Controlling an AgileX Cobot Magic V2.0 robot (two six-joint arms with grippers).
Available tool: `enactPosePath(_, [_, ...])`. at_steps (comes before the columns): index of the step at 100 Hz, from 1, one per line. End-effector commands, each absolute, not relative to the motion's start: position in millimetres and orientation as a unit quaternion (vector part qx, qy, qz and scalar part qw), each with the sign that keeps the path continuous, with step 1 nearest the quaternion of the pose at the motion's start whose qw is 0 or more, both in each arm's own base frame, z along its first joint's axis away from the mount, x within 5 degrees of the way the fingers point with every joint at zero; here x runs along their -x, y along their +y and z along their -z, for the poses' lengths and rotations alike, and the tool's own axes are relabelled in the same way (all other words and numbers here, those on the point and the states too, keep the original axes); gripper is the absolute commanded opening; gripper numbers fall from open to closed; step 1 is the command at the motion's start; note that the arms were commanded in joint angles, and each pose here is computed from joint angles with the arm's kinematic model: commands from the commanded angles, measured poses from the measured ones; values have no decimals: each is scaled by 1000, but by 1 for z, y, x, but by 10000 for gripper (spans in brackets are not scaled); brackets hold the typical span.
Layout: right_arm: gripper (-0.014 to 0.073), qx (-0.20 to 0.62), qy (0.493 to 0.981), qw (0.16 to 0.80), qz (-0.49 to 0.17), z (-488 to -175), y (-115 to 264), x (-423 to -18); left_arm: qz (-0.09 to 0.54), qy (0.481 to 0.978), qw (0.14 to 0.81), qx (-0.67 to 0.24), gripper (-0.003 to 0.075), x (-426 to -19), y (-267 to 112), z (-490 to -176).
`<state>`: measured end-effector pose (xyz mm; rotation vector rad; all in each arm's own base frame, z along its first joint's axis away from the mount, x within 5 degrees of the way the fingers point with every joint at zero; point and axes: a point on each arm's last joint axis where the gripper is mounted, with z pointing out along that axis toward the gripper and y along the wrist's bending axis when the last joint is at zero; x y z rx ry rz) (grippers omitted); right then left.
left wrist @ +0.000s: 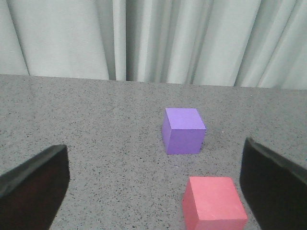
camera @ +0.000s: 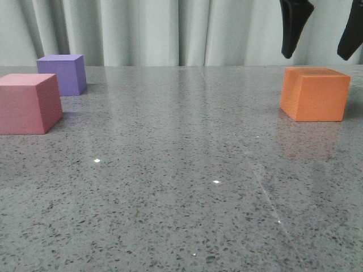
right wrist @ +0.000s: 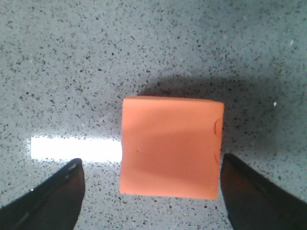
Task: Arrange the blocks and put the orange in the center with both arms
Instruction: 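Lower the right gripper over the orange cube and close on it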
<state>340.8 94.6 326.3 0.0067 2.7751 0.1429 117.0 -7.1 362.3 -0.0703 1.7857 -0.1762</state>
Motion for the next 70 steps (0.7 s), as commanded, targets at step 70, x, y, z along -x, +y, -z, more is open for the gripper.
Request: enactPosePath(70, [580,-38,978,197,-53,-320,88,-360,85,741,665,39,689,-118,-7,-381])
